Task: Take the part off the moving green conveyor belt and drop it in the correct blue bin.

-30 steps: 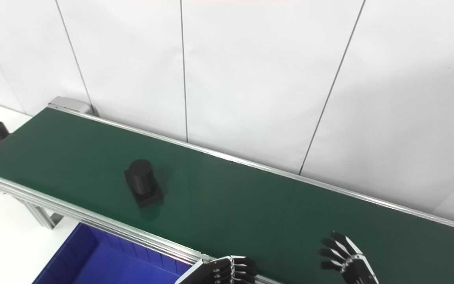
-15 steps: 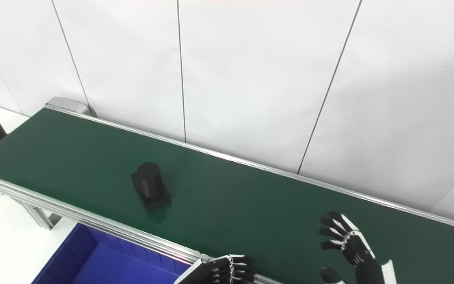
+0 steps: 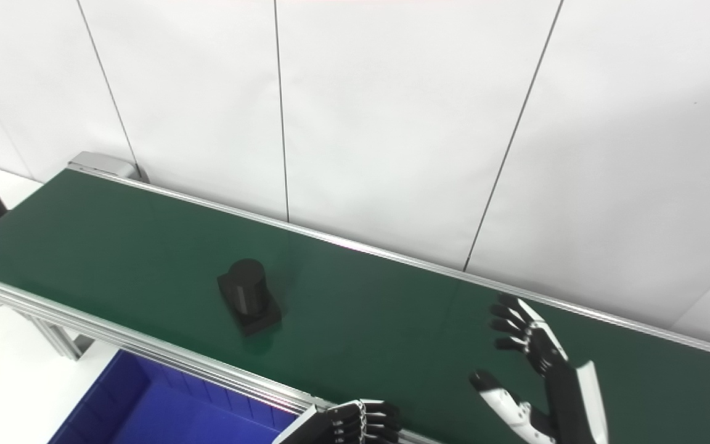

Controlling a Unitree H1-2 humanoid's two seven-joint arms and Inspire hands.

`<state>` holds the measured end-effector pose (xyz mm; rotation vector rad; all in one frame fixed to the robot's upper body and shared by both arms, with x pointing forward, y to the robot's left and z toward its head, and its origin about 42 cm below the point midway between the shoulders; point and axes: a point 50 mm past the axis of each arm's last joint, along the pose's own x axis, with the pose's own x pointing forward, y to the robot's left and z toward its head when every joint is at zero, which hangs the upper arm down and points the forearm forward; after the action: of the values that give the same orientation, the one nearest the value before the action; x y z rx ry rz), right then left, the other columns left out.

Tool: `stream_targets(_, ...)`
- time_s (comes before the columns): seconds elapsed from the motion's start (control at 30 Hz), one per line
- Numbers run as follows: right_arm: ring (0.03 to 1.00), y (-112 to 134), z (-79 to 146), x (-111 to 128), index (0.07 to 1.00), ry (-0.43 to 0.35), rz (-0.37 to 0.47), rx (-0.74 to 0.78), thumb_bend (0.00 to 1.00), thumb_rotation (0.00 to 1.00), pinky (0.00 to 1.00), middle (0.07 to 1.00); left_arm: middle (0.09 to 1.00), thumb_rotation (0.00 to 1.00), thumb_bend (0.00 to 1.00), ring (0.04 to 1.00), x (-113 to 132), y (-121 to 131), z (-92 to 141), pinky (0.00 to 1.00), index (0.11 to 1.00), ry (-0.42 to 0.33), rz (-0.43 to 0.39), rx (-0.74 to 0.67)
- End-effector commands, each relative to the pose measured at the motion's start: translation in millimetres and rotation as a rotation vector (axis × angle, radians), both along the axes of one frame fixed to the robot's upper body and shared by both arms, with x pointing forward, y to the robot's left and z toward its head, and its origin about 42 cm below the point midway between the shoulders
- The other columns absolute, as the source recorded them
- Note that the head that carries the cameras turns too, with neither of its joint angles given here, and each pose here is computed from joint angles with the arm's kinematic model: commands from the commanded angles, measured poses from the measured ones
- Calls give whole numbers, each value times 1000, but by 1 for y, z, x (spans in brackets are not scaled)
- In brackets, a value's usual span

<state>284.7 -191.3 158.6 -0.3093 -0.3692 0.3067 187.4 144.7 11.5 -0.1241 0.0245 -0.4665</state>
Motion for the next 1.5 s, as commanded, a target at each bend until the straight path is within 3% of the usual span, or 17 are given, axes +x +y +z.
stream_targets(0.0, 758, 8, 10, 9, 849, -27, 12, 11, 581, 539, 665, 800, 763, 495, 987, 738, 5, -1, 12, 697, 785, -79, -6, -12)
stream_targets(0.27, 770, 23, -8, 32, 858, 37, 34, -6, 595, 506, 686, 806, 760, 497, 995, 738, 5, 1, 12, 702, 786, -80, -8, -14)
stream_targets(0.4, 774, 32, -13, 44, 859, 62, 45, -25, 631, 549, 685, 809, 754, 507, 1000, 734, 4, 1, 13, 696, 781, -81, -9, -10)
stream_targets(0.73, 796, 56, -11, 59, 862, 72, 91, -80, 630, 516, 714, 827, 754, 518, 1000, 732, 2, 3, 13, 699, 785, -81, -14, -11)
stream_targets(1.17, 791, 80, -19, 74, 859, 139, 121, -51, 637, 461, 704, 824, 742, 532, 1000, 736, 0, 5, 13, 710, 778, -79, -31, -5)
stream_targets(1.47, 784, 93, -18, 84, 860, 141, 147, -82, 648, 474, 700, 824, 735, 538, 1000, 729, 0, 4, 12, 705, 781, -78, -28, -7)
